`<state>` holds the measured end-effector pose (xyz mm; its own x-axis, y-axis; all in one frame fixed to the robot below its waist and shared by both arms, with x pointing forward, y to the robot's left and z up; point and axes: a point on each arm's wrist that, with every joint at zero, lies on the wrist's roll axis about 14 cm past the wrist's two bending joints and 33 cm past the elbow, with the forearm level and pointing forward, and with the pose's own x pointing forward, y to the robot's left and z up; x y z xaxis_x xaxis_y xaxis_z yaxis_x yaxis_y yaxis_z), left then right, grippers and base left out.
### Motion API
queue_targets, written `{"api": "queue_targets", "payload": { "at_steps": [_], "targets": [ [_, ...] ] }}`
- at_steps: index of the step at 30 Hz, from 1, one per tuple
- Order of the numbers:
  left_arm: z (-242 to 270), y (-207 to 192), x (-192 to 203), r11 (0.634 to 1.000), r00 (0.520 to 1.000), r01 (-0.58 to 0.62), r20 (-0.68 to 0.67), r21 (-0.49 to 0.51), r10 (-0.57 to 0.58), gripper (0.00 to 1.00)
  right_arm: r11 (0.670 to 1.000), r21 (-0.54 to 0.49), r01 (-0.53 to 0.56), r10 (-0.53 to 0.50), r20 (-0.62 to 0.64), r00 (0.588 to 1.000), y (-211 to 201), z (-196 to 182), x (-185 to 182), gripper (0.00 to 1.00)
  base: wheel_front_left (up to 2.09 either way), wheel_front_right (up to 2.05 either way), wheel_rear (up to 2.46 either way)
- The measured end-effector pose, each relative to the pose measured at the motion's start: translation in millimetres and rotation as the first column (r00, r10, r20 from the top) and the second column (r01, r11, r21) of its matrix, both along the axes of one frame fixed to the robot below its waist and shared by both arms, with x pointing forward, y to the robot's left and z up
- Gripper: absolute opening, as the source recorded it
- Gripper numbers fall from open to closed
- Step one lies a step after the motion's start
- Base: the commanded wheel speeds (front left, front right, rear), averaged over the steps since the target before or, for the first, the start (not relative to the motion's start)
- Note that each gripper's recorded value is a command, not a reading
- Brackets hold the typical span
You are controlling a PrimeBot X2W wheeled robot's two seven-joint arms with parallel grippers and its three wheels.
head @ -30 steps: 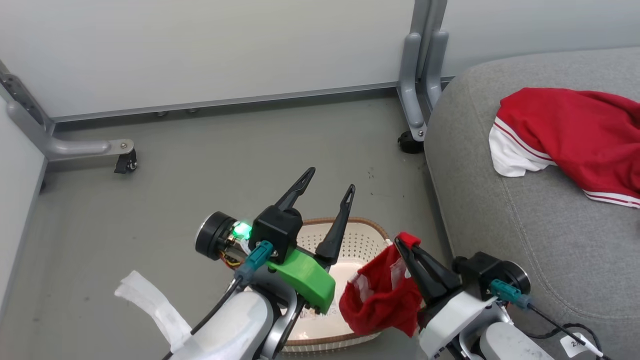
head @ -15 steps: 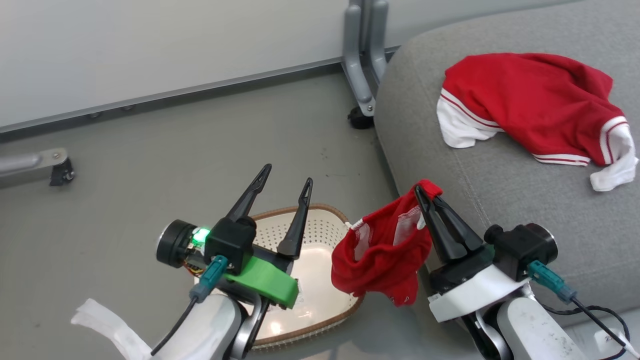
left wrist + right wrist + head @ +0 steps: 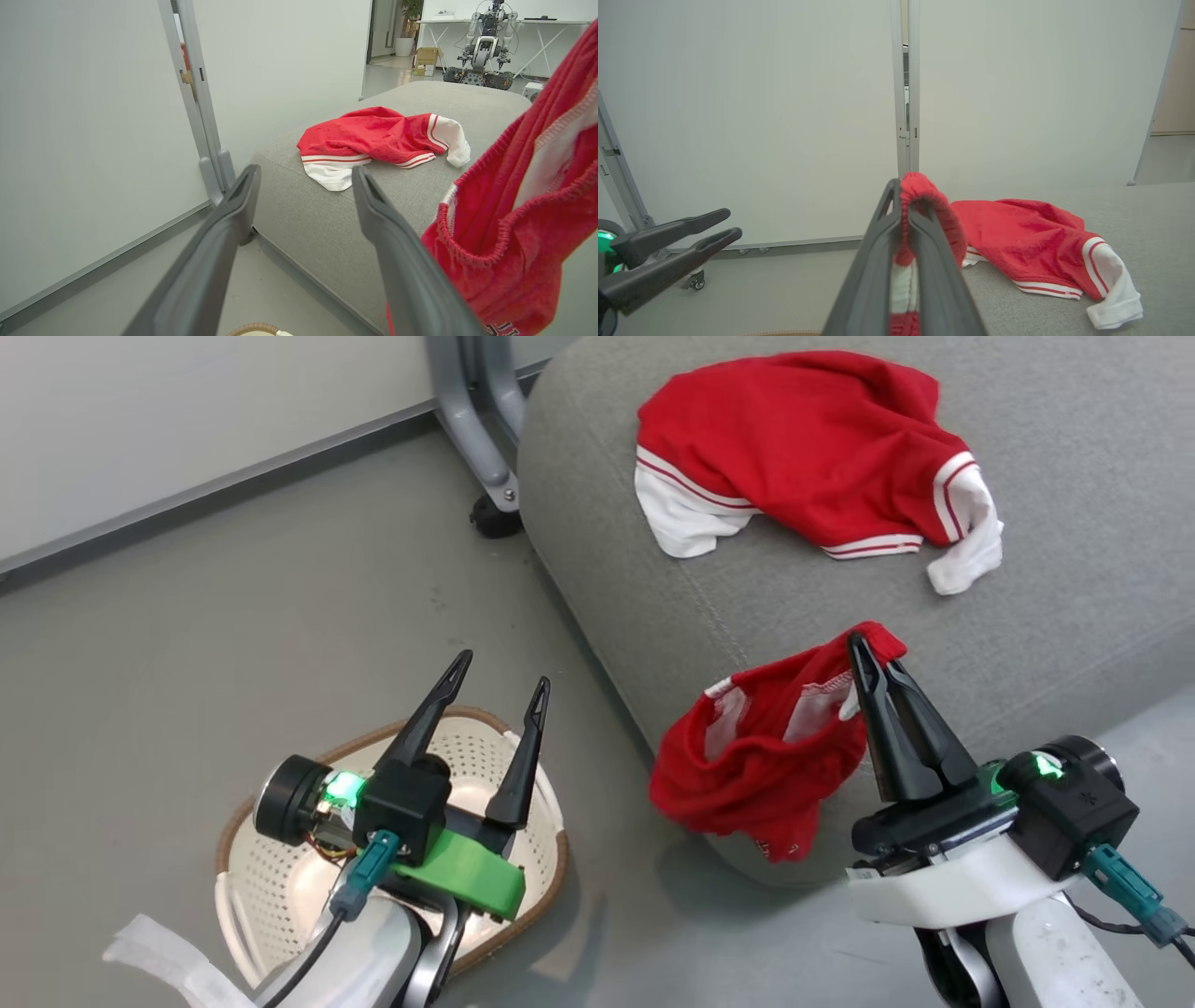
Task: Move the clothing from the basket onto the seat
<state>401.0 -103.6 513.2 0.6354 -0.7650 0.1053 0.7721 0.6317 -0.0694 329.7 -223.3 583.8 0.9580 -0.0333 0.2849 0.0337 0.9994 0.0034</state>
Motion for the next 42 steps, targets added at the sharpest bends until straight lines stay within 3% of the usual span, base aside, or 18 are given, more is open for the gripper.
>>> {"api": "queue_targets", "payload": {
  "at_steps": [7, 12, 20, 26, 29, 32, 35, 39, 42],
  "targets": [
    [-12.6, -32.9, -9.9, 0.993, 0.993, 0.114, -0.029, -0.01, -0.115, 1.0, 0.992, -0.032, 0.119, -0.119, -0.002, 0.993, -30.1, 5.3, -15.0, 0.0, 0.0, 0.0, 0.0],
    [-14.1, -47.8, -14.0, 0.984, 0.984, 0.175, -0.033, -0.039, -0.176, 1.0, 0.985, -0.104, 0.14, -0.14, 0.013, 0.99, -45.6, 15.6, -2.2, 0.0, 0.0, 0.0, 0.0],
    [-21.2, -47.3, 0.1, 0.978, 0.979, 0.2, -0.033, -0.051, -0.202, 1.0, 0.931, -0.341, 0.13, -0.081, 0.154, 0.985, -73.7, 82.6, 64.5, 0.0, 0.0, 0.0, 0.0],
    [-31.0, -36.6, 27.5, 0.982, 0.982, 0.186, -0.014, -0.036, -0.187, 1.0, 0.915, -0.363, 0.174, -0.072, 0.278, 0.958, -112.1, 146.3, 129.5, 0.0, 0.0, 0.0, 0.0],
    [-51.2, -29.1, 34.8, 0.982, 0.98, 0.19, -0.05, -0.021, -0.191, 1.0, 0.897, -0.356, 0.261, -0.121, 0.371, 0.921, -140.9, 189.9, 158.3, 0.0, 0.0, 0.0, 0.0],
    [-60.5, -25.8, 41.8, 0.981, 0.98, 0.191, -0.045, -0.018, -0.192, 1.0, 0.888, -0.338, 0.313, -0.16, 0.41, 0.898, -160.5, 207.3, 179.5, 0.0, 0.0, 0.0, 0.0],
    [-76.9, -18.8, 50.7, 0.985, 0.983, 0.17, -0.067, -0.008, -0.17, 1.0, 0.877, -0.351, 0.327, -0.196, 0.361, 0.912, -174.4, 186.6, 206.8, 0.0, 0.0, 0.0, 0.0],
    [-104.3, -10.7, 54.6, 0.989, 0.982, 0.147, -0.125, 0.006, -0.145, 1.0, 0.887, -0.371, 0.274, -0.215, 0.192, 0.958, -179.1, 111.1, 242.7, 0.0, 0.0, 0.0, 0.0],
    [-122.7, -7.3, 53.3, 0.989, 0.976, 0.145, -0.164, 0.018, -0.14, 1.0, 0.905, -0.337, 0.258, -0.253, 0.059, 0.966, -188.4, 45.8, 249.9, 0.0, 0.0, 0.0, 0.0]
  ]
}}
